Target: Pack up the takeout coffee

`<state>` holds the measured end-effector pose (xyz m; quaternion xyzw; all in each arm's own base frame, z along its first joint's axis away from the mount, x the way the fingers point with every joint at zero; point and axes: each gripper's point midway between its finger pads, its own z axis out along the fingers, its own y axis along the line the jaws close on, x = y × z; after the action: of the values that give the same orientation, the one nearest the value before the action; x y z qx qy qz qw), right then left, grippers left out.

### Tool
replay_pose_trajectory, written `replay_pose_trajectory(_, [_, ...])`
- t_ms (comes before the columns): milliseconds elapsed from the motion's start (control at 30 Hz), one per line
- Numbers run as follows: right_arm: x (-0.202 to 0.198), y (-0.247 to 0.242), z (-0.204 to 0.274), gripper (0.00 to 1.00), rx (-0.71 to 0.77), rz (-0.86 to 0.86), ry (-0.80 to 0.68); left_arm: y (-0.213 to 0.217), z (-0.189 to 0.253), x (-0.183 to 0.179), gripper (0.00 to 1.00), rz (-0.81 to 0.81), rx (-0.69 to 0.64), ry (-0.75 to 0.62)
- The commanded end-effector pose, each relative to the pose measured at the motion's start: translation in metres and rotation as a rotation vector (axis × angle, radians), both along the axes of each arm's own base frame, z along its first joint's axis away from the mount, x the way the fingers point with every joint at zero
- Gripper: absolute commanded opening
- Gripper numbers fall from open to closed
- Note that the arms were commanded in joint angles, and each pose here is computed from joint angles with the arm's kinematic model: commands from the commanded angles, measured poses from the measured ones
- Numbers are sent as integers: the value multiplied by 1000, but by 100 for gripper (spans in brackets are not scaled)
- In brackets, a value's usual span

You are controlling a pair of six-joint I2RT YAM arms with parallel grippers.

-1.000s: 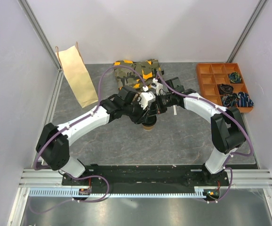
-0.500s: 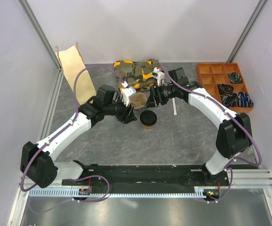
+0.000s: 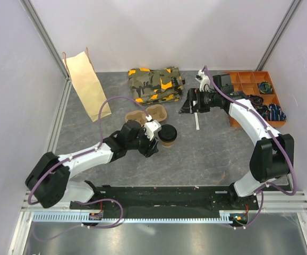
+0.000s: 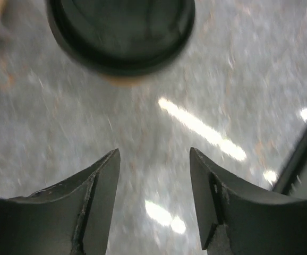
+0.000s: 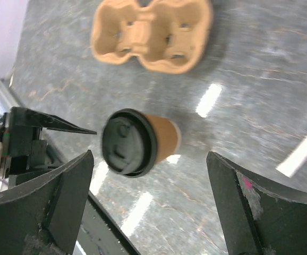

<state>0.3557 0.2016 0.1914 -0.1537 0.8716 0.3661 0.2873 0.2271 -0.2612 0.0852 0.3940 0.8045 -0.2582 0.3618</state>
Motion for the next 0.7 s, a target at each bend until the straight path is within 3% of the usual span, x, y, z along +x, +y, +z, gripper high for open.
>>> replay_pose_trajectory(0, [1,-9,10,96,-5,-30,-38,-30,17,44,60,106,-133,-130])
replay_pose_trajectory(233, [2,-18,7,97,-10,-57,-32,-64,8,71,44,105,-147,-136])
replay_pose_trajectory(533, [11,-32,5,98,4,-110,-18,-104,17,116,36,174,-224,-137])
replay_pose_trajectory(667, [15,-38,4,98,-2,-132,-20,-128,1,128,35,170,-230,-111])
